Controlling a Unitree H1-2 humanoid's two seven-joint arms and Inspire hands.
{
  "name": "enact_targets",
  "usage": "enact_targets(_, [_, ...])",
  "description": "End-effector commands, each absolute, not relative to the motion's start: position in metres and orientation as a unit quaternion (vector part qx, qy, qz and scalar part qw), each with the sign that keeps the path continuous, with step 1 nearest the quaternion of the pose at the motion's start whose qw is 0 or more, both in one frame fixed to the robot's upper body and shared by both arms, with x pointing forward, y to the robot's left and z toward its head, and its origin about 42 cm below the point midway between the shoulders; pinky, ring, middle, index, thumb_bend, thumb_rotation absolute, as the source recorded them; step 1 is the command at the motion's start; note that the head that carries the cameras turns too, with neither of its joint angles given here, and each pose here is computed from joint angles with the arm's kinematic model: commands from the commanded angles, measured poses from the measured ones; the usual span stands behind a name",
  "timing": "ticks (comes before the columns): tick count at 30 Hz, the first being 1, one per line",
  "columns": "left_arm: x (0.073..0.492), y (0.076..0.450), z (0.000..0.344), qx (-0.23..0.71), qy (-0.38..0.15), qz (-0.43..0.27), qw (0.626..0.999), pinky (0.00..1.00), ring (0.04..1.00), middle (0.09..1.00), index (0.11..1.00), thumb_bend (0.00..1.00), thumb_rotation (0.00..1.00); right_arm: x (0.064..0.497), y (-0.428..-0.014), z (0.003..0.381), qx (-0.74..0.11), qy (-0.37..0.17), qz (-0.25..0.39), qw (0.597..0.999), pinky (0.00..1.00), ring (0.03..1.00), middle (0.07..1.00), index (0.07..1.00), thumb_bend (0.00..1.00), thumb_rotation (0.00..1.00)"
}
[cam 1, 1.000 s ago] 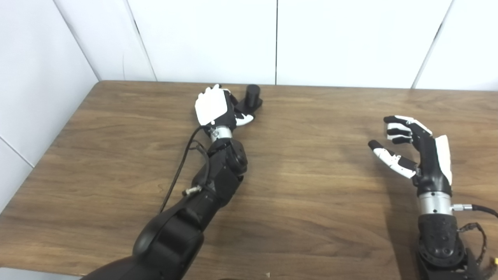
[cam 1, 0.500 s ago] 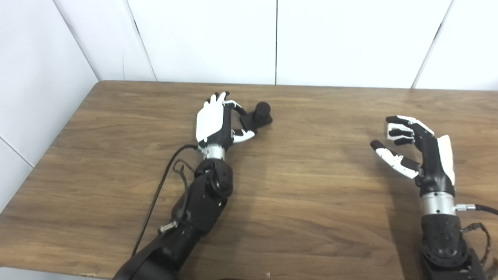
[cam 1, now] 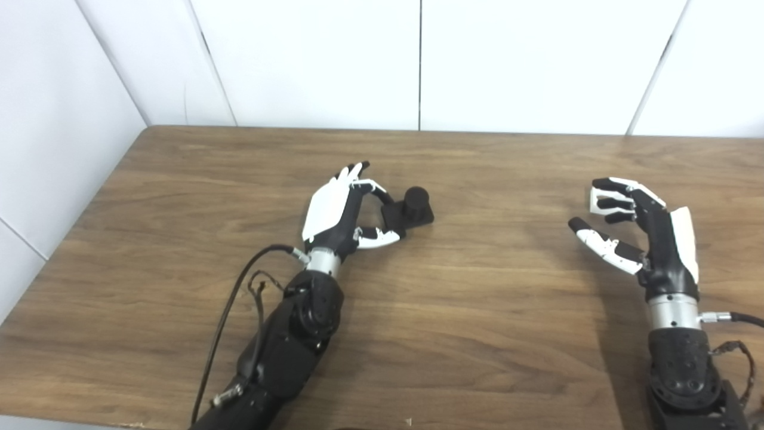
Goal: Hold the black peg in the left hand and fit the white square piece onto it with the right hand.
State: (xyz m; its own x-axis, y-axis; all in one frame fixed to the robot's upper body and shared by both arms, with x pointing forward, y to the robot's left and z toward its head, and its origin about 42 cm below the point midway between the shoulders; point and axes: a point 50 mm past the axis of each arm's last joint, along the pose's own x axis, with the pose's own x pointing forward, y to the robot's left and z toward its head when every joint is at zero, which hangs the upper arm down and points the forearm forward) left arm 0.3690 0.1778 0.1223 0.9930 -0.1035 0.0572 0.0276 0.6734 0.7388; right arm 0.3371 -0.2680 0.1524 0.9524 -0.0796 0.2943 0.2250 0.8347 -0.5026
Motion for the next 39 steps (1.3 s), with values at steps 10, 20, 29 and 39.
enact_targets(10, [0.333,0.165,0.124,0.392,-0.063,-0.107,0.911,1.00,1.000,0.994,0.493,0.52,0.09,0.345,-0.266,0.181,-0.282,-0.171,-0.086,0.940,0.56,0.662,0.751,0.702,0.53,0.28])
enact_targets(20, [0.319,0.160,0.122,0.385,-0.049,-0.143,0.911,1.00,1.000,1.000,0.492,0.52,0.09,0.344,-0.272,0.190,-0.295,-0.181,-0.087,0.934,0.59,0.680,0.756,0.707,0.54,0.30])
enact_targets(29, [0.321,0.166,0.113,0.405,-0.041,-0.147,0.902,1.00,1.000,0.996,0.491,0.52,0.09,0.355,-0.286,0.205,-0.343,-0.197,-0.084,0.915,0.60,0.689,0.759,0.703,0.54,0.30])
enact_targets(39, [0.324,0.176,0.107,0.418,-0.036,-0.139,0.897,1.00,1.000,0.993,0.492,0.52,0.09,0.377,-0.324,0.239,-0.464,-0.176,-0.058,0.866,0.66,0.786,0.817,0.736,0.55,0.33])
